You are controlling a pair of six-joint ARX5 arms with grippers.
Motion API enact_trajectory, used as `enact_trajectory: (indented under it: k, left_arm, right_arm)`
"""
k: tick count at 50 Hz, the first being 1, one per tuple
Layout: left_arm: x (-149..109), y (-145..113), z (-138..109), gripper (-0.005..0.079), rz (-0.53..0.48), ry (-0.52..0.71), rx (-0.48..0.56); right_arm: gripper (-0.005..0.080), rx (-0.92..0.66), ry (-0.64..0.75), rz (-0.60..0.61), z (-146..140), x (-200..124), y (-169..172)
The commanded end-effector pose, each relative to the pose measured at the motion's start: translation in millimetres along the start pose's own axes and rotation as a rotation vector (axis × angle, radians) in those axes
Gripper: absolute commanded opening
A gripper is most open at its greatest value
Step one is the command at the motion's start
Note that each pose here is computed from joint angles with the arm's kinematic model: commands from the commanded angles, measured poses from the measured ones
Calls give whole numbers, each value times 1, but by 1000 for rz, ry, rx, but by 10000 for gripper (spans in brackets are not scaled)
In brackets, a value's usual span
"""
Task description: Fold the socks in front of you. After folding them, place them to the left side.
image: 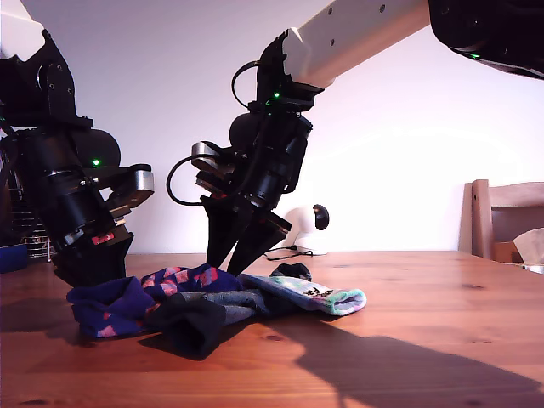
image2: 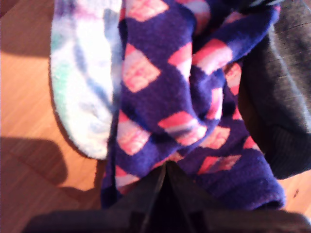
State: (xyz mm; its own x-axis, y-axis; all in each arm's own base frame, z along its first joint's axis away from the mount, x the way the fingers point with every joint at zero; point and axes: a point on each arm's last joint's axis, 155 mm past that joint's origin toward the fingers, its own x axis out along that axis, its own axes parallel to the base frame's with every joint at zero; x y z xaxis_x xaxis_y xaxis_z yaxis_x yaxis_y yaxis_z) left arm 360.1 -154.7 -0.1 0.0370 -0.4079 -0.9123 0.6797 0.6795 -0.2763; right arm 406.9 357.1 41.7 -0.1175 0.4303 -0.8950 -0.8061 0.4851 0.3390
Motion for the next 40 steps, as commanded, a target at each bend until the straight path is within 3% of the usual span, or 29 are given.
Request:
enact_trajectory:
  k: [1,19,40]
  left_arm:
    - [22,7,-38,-21,-8,107,-49]
    - [22,10,-34,-21,1,93,-43]
    - [16,33,-39,-21,50,80,-36]
  right_arm:
    - [297,-1,13,13,-4,4,0]
    - [276,-55,-33,39,4,-14,9]
    - [277,-111,-48,39,7,-21,12]
